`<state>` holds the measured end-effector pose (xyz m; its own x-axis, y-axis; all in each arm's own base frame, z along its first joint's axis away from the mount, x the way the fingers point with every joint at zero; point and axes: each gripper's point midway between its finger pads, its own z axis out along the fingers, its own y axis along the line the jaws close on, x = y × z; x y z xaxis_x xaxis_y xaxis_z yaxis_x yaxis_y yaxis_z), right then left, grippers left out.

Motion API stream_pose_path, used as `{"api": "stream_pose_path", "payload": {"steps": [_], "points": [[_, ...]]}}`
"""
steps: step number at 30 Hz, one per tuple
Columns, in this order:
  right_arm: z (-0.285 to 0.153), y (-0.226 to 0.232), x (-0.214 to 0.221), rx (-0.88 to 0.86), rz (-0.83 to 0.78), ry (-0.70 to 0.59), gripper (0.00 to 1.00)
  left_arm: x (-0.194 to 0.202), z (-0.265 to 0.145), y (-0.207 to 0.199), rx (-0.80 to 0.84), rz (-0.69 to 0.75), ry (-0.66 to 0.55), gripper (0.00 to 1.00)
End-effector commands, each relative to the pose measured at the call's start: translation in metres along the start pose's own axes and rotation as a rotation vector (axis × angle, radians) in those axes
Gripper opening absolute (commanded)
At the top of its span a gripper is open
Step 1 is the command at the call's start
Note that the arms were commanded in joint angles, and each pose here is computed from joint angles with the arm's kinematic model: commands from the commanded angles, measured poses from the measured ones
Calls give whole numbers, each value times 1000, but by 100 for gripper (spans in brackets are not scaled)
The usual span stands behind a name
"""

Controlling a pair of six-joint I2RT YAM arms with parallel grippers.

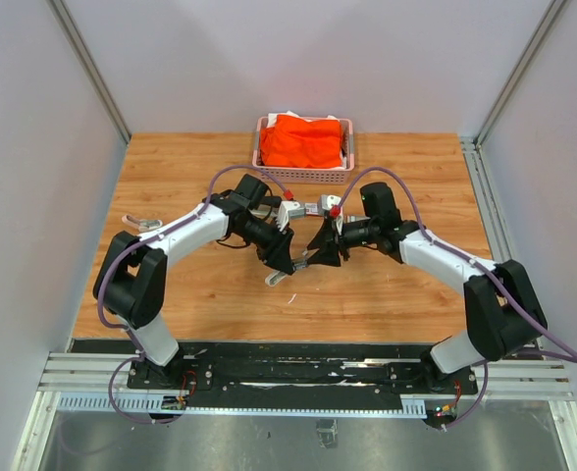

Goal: Unload the staples from the stapler
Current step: Place the stapler at the center of the board.

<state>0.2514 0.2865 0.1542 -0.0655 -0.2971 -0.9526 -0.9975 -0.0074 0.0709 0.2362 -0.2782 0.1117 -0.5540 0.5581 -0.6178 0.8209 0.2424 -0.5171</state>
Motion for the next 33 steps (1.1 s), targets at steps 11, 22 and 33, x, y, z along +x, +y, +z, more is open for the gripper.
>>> {"api": "stream_pose_path", "payload": {"steps": [11,22,33], "points": [[0,2,4,-57,227,21,36,-15,-10,-13,19,62,-54,1],[4,4,5,-100,284,21,22,-12,-10,-17,41,74,-57,2],[5,12,-1,-173,339,1,0,-13,-11,-12,15,78,-51,14]]}}
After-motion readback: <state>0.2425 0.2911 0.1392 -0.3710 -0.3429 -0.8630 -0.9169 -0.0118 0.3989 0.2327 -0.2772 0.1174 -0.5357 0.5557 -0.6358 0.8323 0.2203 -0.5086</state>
